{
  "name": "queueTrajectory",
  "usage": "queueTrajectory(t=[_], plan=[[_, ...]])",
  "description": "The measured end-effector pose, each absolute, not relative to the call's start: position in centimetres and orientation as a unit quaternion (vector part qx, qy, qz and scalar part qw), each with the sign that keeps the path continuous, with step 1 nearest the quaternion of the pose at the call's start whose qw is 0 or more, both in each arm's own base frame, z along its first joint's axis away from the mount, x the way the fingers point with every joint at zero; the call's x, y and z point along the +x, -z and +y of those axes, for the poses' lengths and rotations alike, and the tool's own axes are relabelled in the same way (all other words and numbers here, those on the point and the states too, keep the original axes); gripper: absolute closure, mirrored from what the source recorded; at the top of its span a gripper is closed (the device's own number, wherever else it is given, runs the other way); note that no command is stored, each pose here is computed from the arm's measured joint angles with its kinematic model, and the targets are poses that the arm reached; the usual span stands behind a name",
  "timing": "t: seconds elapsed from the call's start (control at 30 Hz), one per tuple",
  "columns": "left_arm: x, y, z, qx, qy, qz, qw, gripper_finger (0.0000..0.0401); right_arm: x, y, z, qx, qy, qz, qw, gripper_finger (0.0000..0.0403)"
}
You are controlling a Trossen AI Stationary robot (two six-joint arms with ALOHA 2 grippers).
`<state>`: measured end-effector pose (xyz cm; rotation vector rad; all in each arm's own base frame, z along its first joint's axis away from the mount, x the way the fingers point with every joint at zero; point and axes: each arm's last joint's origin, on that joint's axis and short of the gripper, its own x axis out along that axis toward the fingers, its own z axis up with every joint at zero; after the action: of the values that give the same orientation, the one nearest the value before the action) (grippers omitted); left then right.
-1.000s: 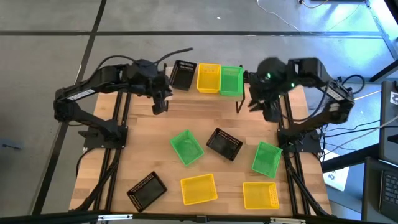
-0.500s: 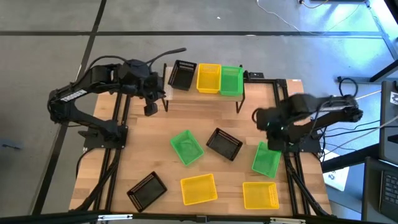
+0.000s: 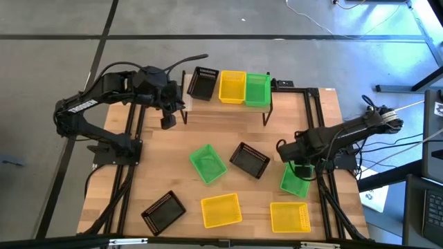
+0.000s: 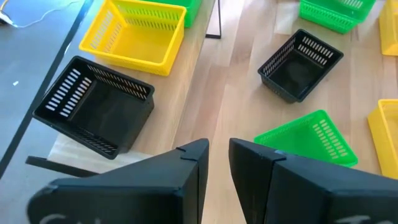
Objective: Stack baskets on shelf by color
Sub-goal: Stack the right green bin on top of the other green bin on the shelf
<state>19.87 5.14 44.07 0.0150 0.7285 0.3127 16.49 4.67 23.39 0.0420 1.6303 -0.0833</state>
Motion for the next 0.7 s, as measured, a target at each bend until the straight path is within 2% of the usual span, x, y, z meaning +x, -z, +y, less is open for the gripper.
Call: queueTrajectory(t=[0.43, 0.7], plan=[[19.6, -43.8, 5.1, 0.006, -0.15, 0.373, 0.915, 0.0345, 16.2, -20.3, 4.6, 0.026, 0.036, 0.722, 0.691, 0.0313], [19.6, -43.8, 5.1, 0.006, -0.151, 0.373, 0.916, 0.0345, 16.0, -19.6, 4.4, 0.017, 0.047, 0.723, 0.689, 0.0313]])
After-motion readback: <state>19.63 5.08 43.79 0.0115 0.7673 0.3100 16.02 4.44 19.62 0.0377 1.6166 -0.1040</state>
